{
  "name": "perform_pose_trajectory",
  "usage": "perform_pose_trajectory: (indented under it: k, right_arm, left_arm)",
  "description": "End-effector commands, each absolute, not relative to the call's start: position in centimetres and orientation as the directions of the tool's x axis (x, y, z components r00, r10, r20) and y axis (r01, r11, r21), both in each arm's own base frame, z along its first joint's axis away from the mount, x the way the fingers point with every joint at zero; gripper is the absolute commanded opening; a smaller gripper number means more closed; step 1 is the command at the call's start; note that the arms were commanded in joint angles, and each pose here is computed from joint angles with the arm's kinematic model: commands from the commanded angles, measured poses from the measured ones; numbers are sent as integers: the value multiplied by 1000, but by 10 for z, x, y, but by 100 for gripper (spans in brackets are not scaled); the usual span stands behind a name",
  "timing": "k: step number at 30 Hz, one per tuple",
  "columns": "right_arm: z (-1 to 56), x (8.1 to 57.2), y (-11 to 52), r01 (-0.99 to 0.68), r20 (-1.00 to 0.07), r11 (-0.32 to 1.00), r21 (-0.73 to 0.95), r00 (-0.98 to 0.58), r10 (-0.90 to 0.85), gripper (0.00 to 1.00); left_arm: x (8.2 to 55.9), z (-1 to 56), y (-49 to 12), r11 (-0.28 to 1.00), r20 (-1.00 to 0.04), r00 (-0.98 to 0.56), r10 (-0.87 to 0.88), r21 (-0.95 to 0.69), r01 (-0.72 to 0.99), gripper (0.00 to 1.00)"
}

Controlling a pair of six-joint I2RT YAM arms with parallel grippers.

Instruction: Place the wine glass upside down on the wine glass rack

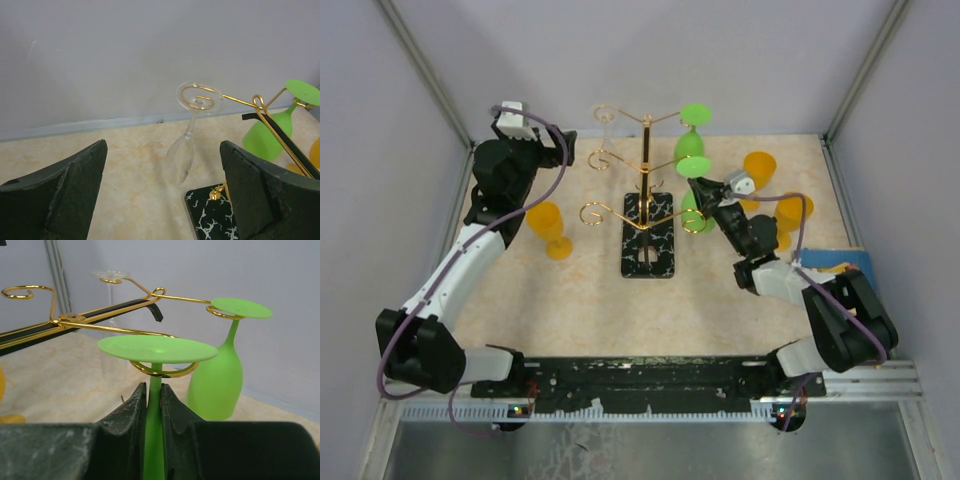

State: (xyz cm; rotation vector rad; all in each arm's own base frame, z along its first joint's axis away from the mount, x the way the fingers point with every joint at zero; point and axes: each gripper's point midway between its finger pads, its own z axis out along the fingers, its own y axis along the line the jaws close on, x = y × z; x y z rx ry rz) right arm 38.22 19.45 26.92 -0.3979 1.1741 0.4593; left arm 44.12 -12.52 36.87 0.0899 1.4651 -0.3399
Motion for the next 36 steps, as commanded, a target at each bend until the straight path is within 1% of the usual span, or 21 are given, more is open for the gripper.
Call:
perform_pose_trajectory:
  k: [1,2,4,6,7,9,11,18,23,26,30,32,36]
  right_arm:
    - [293,374,204,-566,-911,820,-82,377,169,16]
    - [293,373,204,-566,-913,820,-84,373,164,21]
    - [292,371,202,-562,-918,822,-93,367,147,34]
    - [290,369,198,-550,-928,829,-100,351,121,52]
    - [288,367,196,-547,-934,831,-102,339,109,60]
    - [285,363,192,-540,-946,836,-95,311,93,71]
    - [283,358,187,-532,-954,842,-86,287,84,76]
    - [273,342,161,-453,-986,890,-48,164,31,83]
    - [257,338,131,-328,-997,943,-62,64,-44,86]
    - [254,339,115,-244,-999,969,-41,-6,-44,86]
    - [251,338,97,-134,-995,991,2,-98,-11,86]
    - [254,337,89,-85,-994,996,9,-113,-1,86]
    - [266,335,82,-55,-994,998,6,-111,0,81]
  left_arm:
    - [436,368,-106,968,-986,39,-163,-152,200,99]
    - [435,367,-100,974,-987,32,-160,-153,168,99]
    - [430,367,-85,984,-987,41,-157,-153,92,99]
    - [421,372,-71,989,-988,55,-145,-144,31,99]
    - [418,372,-65,991,-990,44,-137,-136,4,99]
    - [414,370,-56,993,-993,7,-115,-115,-39,99]
    - [410,367,-52,993,-994,-33,-104,-101,-60,99]
    - [392,346,-47,998,-971,-240,-19,-5,-58,99]
    - [378,323,-47,999,-942,-337,4,18,-38,99]
    - [372,310,-52,1000,-926,-378,8,13,-11,99]
    - [360,277,-56,1000,-878,-478,20,11,20,99]
    - [355,261,-54,1000,-858,-514,25,19,17,99]
    - [351,242,-53,999,-827,-561,39,33,21,99]
